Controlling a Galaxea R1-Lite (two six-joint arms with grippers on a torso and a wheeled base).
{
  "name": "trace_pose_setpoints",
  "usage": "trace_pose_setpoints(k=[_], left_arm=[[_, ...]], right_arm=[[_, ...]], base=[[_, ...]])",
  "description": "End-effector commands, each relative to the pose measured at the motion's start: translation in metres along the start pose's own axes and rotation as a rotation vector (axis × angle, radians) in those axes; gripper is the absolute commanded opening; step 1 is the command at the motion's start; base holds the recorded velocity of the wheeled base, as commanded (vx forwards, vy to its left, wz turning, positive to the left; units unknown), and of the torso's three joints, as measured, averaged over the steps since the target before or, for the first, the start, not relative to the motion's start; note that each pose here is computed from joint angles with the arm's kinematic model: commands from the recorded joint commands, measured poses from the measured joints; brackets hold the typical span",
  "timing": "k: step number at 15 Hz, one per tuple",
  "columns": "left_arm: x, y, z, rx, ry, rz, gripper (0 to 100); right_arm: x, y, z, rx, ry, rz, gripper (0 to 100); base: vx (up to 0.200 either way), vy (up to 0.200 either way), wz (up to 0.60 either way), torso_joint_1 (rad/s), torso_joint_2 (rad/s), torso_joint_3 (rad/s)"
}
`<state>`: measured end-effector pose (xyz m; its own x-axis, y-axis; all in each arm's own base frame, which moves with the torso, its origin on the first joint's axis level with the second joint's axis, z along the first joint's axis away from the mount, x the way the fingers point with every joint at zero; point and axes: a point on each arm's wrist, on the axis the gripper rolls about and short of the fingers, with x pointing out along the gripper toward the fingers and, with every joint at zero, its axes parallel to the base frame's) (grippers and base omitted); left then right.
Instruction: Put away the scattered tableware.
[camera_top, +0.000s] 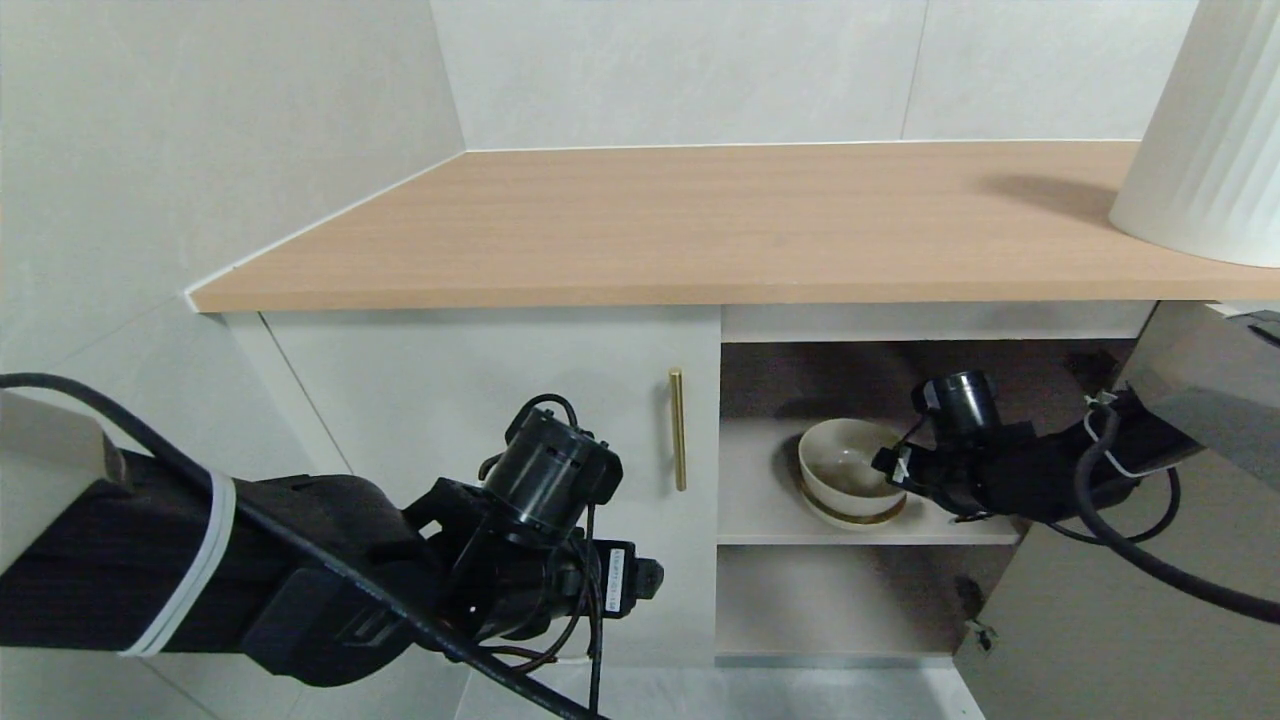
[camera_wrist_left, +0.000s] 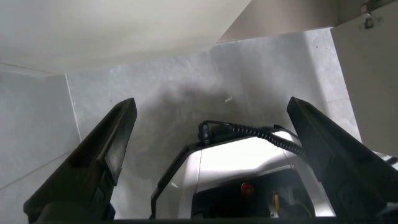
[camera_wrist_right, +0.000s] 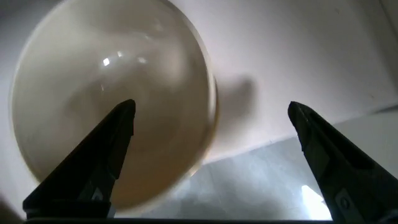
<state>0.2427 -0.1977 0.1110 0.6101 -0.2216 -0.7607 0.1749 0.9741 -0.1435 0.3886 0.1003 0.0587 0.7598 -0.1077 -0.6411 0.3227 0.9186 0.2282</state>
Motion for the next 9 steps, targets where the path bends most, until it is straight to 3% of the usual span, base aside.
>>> trace_pose_setpoints(k=[1,4,5,6,9], left_arm=[[-0.005,0.007,0.006,-0.02,-0.026,0.015,100],[-0.036,0.027,0.021,-0.08,-0.103,0.022,100],[-0.042,0.03,0.023,-0.087,-0.114,0.024,100],[-0.069,0.044,0.022,-0.113,-0.138,0.034,100],[-0.102,0.059,0.005,-0.12,-0.156,0.033,100]], right_arm=[[-0.058,0.009,0.014,-0.027,0.007,0.072,100],[-0.139,0.005,0.025,-0.111,0.106,0.135,100],[-0.148,0.003,0.026,-0.125,0.113,0.142,100],[-0.184,-0.006,0.023,-0.181,0.128,0.165,100],[-0.217,-0.023,-0.002,-0.232,0.158,0.211,100]], base=[[0.0,0.0,0.0,0.0,0.0,0.0],[0.0,0.0,0.0,0.0,0.0,0.0],[0.0,0.0,0.0,0.0,0.0,0.0],[0.0,0.0,0.0,0.0,0.0,0.0],[0.0,0.0,0.0,0.0,0.0,0.0]])
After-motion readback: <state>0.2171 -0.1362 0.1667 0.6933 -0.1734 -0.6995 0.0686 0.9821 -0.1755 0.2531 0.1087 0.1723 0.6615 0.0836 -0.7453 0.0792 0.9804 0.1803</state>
